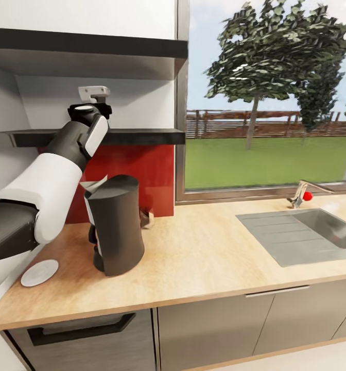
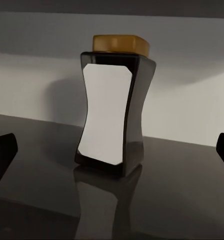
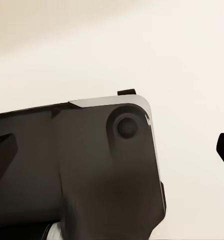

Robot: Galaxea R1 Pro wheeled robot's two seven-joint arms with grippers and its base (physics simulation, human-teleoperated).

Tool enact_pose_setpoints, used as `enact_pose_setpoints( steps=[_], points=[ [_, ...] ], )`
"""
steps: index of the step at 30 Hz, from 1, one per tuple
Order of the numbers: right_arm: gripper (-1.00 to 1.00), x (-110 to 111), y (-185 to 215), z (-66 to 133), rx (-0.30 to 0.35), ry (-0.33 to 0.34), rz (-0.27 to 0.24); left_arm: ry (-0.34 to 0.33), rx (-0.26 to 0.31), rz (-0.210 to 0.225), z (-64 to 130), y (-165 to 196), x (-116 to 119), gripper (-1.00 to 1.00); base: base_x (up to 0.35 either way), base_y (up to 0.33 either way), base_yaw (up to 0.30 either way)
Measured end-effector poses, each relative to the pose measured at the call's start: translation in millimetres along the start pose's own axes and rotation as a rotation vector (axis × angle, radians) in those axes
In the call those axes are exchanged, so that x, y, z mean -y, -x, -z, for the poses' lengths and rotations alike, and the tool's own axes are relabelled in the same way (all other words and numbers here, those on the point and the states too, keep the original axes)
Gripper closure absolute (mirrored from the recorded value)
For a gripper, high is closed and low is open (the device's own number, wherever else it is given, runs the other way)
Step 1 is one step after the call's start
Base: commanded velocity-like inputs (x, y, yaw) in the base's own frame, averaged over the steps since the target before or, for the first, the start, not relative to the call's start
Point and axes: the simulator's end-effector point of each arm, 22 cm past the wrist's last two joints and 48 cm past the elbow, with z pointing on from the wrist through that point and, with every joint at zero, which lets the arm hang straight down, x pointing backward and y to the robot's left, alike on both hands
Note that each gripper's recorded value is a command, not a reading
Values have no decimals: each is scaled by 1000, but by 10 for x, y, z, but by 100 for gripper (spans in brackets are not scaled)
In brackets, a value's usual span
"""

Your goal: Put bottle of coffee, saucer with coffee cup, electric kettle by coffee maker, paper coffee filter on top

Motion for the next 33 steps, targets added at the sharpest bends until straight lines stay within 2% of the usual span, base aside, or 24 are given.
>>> enact_pose_setpoints(
  steps=[4,14,23,33],
  points=[
    [-100,0,0,0,0,0,0,0,3,0,4,20,0,-100,66,12,0],
    [-100,0,1,1,1,0,0,-4,7,2,14,57,11,-100,284,81,0],
    [-100,0,2,-1,0,0,0,-4,9,0,11,63,15,-100,49,26,0],
    [-100,13,-48,5,-10,-2,1,3,10,-1,-4,65,-34,-100,175,91,0]
  ],
)
